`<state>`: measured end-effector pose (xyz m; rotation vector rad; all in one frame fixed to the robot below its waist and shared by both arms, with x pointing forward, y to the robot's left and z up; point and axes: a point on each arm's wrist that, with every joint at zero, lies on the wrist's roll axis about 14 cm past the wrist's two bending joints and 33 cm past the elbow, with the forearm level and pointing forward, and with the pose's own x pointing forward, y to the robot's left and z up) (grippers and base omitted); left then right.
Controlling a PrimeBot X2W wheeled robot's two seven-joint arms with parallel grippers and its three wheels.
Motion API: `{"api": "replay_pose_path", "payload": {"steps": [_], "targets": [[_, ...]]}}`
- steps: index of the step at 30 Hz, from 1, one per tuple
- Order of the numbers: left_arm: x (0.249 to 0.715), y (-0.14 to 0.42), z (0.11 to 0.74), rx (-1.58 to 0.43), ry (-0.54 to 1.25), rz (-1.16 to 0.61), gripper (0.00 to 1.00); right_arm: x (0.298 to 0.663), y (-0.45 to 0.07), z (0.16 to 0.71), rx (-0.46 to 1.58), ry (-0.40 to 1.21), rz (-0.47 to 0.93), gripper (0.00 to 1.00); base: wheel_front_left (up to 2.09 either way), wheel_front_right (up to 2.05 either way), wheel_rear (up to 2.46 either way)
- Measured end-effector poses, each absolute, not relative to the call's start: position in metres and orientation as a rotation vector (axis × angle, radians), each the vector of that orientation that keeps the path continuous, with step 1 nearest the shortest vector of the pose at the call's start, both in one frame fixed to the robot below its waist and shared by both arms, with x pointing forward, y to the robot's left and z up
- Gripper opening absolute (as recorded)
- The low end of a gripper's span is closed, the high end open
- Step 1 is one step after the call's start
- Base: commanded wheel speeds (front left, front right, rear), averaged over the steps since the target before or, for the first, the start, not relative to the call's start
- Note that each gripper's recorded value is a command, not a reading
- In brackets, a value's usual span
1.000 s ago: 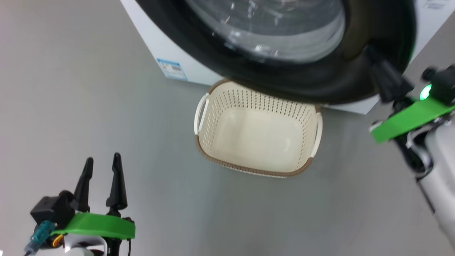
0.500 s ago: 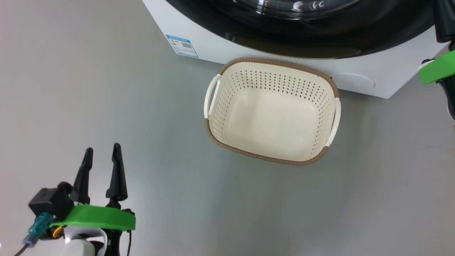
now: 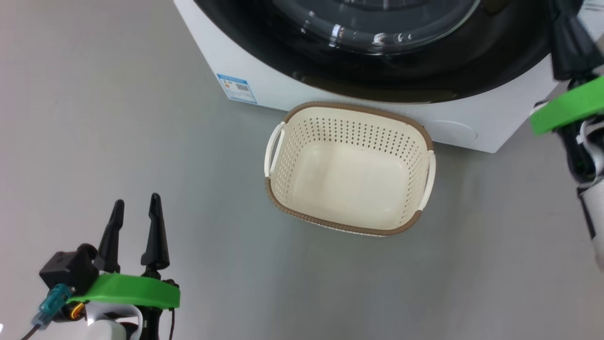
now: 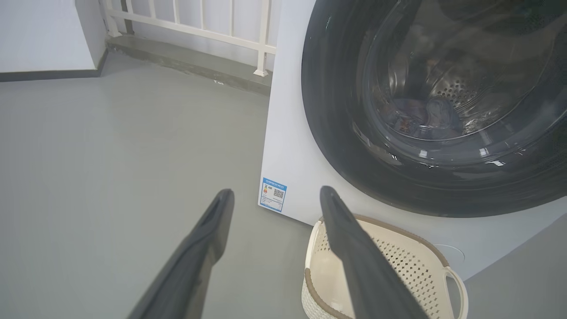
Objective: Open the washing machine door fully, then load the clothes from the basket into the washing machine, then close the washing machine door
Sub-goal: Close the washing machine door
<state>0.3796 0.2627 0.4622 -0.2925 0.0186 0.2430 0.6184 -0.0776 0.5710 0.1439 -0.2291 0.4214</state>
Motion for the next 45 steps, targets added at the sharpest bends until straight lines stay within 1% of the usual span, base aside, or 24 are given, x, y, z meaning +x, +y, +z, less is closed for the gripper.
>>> {"api": "replay_pose_path", "payload": {"steps": [1, 2, 9, 18, 23, 33, 40, 45], "targets": [[0.380, 0.261, 0.463, -0.295, 0.015, 0.238, 1.00, 0.614, -0.077, 0.570, 0.146, -0.225, 0.423, 0.80, 0.00, 0.00, 0.00], [0.380, 0.260, 0.465, -0.297, 0.011, 0.233, 1.00, 0.609, -0.078, 0.568, 0.147, -0.220, 0.424, 1.00, 0.00, 0.00, 0.00], [0.380, 0.245, 0.470, -0.316, -0.001, 0.187, 1.00, 0.570, -0.088, 0.571, 0.167, -0.222, 0.415, 1.00, 0.00, 0.00, 0.00], [0.384, 0.217, 0.478, -0.333, -0.017, 0.091, 1.00, 0.507, -0.105, 0.556, 0.161, -0.165, 0.402, 1.00, 0.00, 0.00, 0.00], [0.389, 0.198, 0.485, -0.343, -0.033, 0.030, 1.00, 0.478, -0.126, 0.550, 0.193, -0.139, 0.348, 1.00, 0.00, 0.00, 0.00], [0.396, 0.166, 0.508, -0.356, -0.086, -0.075, 1.00, 0.428, -0.172, 0.545, 0.230, -0.139, 0.207, 1.00, 0.00, 0.00, 0.00], [0.390, 0.154, 0.514, -0.370, -0.098, -0.108, 1.00, 0.404, -0.196, 0.546, 0.241, -0.154, 0.133, 1.00, 0.00, 0.00, 0.00], [0.389, 0.152, 0.515, -0.375, -0.099, -0.116, 1.00, 0.402, -0.197, 0.547, 0.236, -0.158, 0.127, 1.00, 0.00, 0.00, 0.00]]}}
